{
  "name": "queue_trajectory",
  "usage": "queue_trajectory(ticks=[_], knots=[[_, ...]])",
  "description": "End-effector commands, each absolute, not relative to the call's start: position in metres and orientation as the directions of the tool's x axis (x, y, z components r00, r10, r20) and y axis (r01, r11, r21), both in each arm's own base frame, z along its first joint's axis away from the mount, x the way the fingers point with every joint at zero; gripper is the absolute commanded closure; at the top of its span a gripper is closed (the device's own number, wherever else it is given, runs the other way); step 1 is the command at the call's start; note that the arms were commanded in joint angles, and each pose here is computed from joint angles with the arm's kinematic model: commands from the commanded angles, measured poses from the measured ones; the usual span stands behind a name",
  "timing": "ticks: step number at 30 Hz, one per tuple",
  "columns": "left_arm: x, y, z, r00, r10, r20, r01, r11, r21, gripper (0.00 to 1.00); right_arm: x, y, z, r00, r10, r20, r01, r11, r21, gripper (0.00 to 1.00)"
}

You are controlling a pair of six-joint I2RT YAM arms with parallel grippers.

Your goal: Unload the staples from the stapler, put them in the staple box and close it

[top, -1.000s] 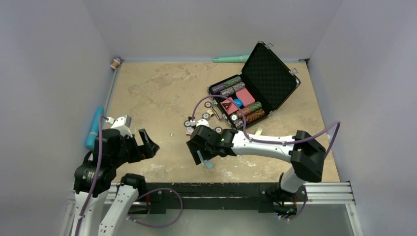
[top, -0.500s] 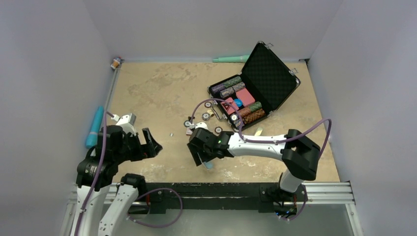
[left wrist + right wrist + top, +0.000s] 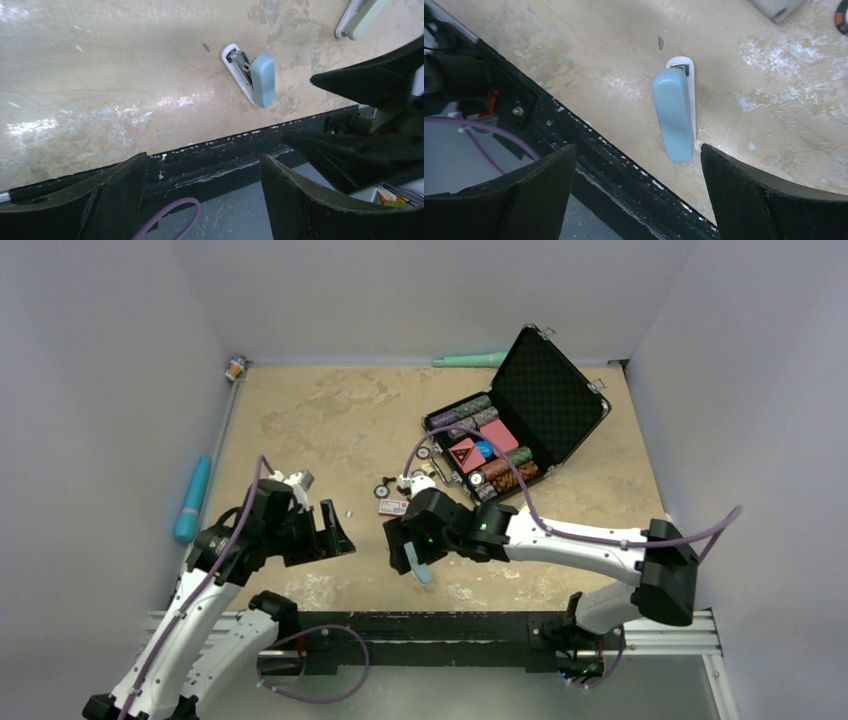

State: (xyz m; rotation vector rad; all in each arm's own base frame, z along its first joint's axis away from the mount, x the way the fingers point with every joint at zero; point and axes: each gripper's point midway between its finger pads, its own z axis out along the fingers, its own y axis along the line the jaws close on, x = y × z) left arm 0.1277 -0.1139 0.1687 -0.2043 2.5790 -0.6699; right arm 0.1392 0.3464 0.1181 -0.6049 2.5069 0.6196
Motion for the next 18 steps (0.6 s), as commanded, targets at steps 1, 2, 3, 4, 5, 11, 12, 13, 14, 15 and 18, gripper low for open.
queue_trajectory(ticks=[1,2,3,4,5,11,12,13,14,15,18], knots=[[0.140,-0.138,0.161,-0.881,-0.325,-0.343,-0.098,0.836,-0.540,0.15,0.151,0.332,0.155,-0.803,-0.169,-0.571,-0.446,0.805,0.390,0.04],[0.141,-0.142,0.157,-0.886,-0.322,-0.334,-0.103,0.838,-0.535,0.15,0.154,0.327,0.158,-0.811,-0.145,-0.566,-0.428,0.807,0.407,0.04],[0.142,-0.144,0.154,-0.890,-0.320,-0.325,-0.110,0.842,-0.528,0.16,0.156,0.324,0.161,-0.813,-0.134,-0.567,-0.426,0.800,0.422,0.04],[0.143,-0.145,0.150,-0.891,-0.325,-0.316,-0.126,0.847,-0.516,0.16,0.157,0.323,0.164,-0.809,-0.129,-0.574,-0.432,0.791,0.432,0.04],[0.144,-0.146,0.146,-0.890,-0.338,-0.306,-0.150,0.850,-0.505,0.16,0.157,0.322,0.165,-0.807,-0.127,-0.577,-0.433,0.791,0.431,0.04],[0.158,-0.182,0.139,-0.888,-0.368,-0.277,-0.199,0.850,-0.488,0.25,0.164,0.295,0.165,-0.837,-0.028,-0.546,-0.310,0.847,0.432,0.04],[0.158,-0.187,0.136,-0.893,-0.355,-0.275,-0.208,0.870,-0.448,0.26,0.172,0.284,0.166,-0.834,0.013,-0.552,-0.269,0.864,0.425,0.05],[0.158,-0.192,0.136,-0.898,-0.337,-0.283,-0.207,0.891,-0.405,0.26,0.181,0.270,0.167,-0.830,0.050,-0.556,-0.223,0.883,0.412,0.05],[0.159,-0.200,0.139,-0.902,-0.324,-0.284,-0.207,0.904,-0.375,0.26,0.190,0.257,0.170,-0.824,0.086,-0.560,-0.181,0.897,0.403,0.05],[0.161,-0.208,0.138,-0.906,-0.314,-0.284,-0.206,0.913,-0.352,0.26,0.198,0.246,0.175,-0.815,0.115,-0.567,-0.149,0.905,0.398,0.05],[0.161,-0.228,0.133,-0.911,-0.298,-0.286,-0.206,0.928,-0.311,0.25,0.215,0.227,0.206,-0.771,0.192,-0.608,-0.101,0.905,0.414,0.05]])
